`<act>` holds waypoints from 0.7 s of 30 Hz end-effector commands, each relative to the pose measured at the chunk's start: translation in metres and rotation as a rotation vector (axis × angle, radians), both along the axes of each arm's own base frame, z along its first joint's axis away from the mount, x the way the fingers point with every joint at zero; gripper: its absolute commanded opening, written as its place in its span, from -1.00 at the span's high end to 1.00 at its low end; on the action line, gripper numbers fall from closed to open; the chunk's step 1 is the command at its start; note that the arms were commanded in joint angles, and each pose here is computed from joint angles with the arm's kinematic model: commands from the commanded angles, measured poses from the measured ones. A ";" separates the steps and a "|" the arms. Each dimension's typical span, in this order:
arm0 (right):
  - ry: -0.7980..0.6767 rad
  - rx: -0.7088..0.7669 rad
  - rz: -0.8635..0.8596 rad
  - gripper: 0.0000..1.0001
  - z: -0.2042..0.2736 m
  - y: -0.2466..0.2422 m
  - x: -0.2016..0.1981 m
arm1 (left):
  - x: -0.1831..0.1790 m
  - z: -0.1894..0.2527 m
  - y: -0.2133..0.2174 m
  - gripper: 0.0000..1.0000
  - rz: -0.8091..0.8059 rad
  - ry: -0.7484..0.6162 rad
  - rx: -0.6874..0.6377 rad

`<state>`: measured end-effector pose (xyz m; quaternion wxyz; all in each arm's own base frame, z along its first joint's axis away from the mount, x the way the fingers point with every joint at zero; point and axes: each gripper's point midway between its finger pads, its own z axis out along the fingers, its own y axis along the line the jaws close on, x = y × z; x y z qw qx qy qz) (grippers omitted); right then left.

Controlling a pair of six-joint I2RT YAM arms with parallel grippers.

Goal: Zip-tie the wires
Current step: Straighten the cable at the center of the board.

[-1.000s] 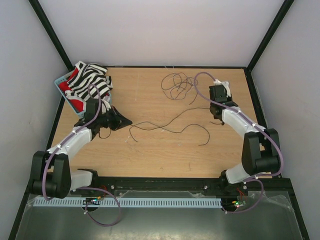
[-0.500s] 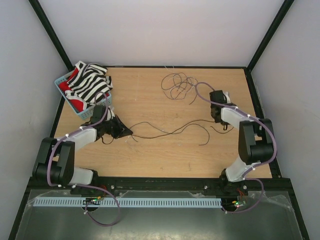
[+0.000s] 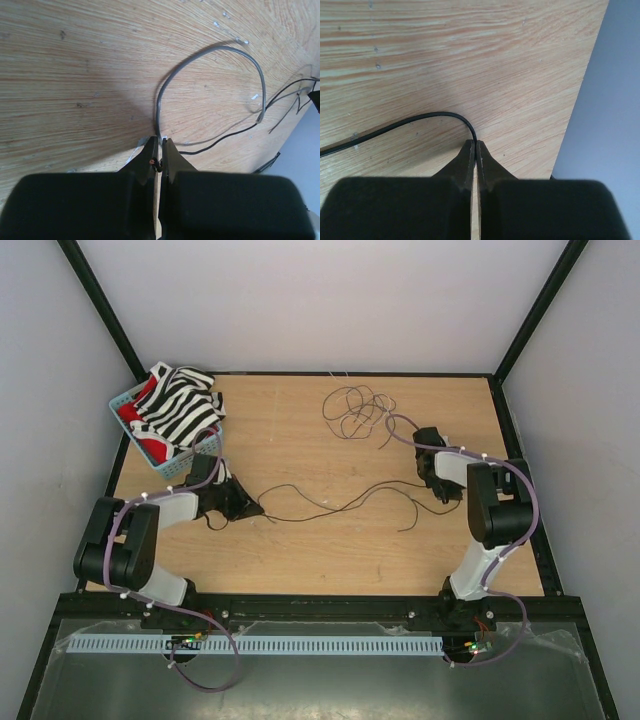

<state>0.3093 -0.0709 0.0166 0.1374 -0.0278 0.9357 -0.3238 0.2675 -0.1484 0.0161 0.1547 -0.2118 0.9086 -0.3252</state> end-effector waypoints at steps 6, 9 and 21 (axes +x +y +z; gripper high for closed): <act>-0.051 0.108 0.011 0.52 0.008 0.017 0.014 | 0.006 -0.004 0.005 0.92 0.009 -0.021 0.037; -0.075 0.129 0.018 0.35 0.014 0.020 0.017 | 0.007 -0.003 0.005 0.84 0.011 -0.025 0.038; -0.237 0.334 0.079 0.02 0.050 0.053 0.036 | 0.006 0.005 0.006 0.37 0.010 -0.050 0.042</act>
